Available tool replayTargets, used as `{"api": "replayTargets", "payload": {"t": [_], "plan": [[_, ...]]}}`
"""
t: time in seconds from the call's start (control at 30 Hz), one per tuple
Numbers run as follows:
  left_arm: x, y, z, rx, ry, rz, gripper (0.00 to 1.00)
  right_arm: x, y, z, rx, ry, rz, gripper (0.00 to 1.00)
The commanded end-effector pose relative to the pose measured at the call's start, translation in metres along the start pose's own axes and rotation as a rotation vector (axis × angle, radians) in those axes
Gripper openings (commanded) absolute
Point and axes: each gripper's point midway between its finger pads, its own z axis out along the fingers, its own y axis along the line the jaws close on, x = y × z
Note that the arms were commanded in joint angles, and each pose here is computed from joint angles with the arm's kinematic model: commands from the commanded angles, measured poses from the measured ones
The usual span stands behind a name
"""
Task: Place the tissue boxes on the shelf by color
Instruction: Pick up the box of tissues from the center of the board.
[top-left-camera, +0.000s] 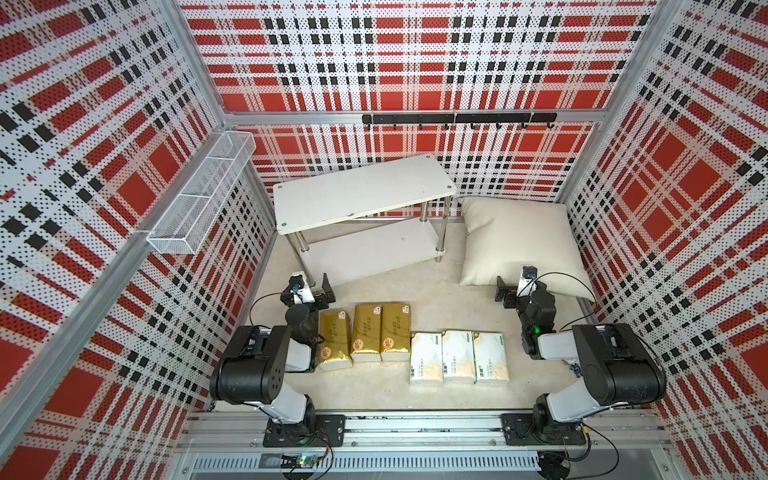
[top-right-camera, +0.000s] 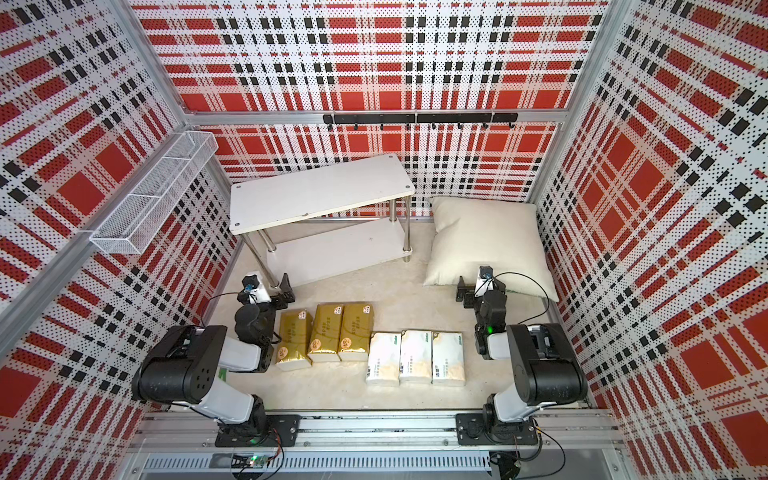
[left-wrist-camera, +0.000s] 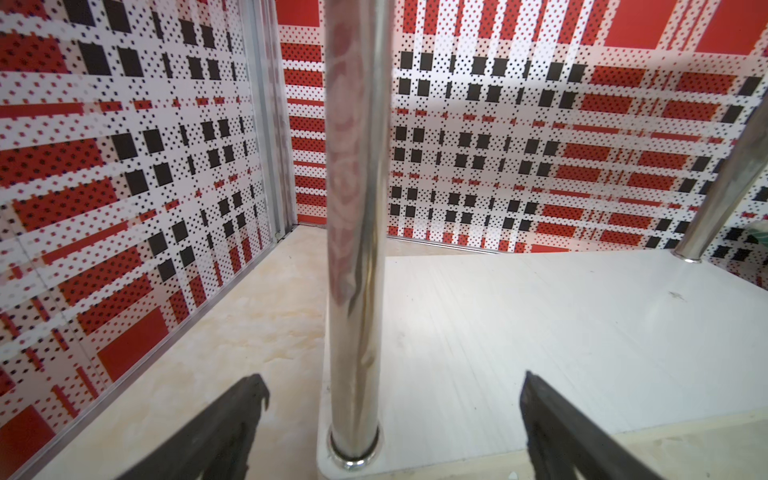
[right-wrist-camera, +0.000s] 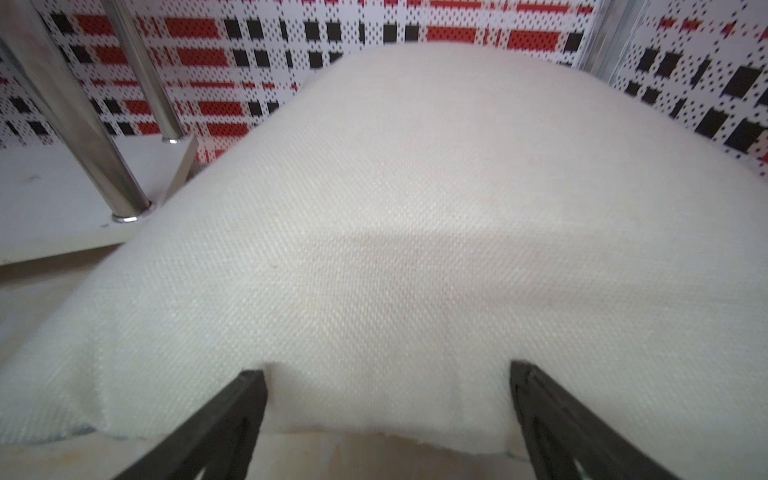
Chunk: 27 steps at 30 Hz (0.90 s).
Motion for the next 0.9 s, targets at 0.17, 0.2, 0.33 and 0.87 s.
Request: {"api": "replayTargets", "payload": {"t": [0.17, 0.2, 0.33, 0.87], "plan": [[-0.037, 0.002, -0.008, -0.137, -0.054, 0.036, 0.99, -0.034, 0.017, 0.001, -0.010, 0.091, -0.043, 1.00], [-0.039, 0.001, -0.009, -0.146, -0.045, 0.049, 0.99, -0.032, 0.019, 0.000, 0.013, 0.120, -0.058, 1.00], [-0.058, -0.002, -0.005, -0.153, -0.024, 0.045, 0.99, -0.032, 0.027, -0.011, 0.023, 0.187, -0.039, 1.00], [-0.054, -0.013, -0.001, -0.296, 0.297, -0.045, 0.99, -0.015, 0.080, -0.078, -0.020, 0.465, 0.064, 1.00]]}}
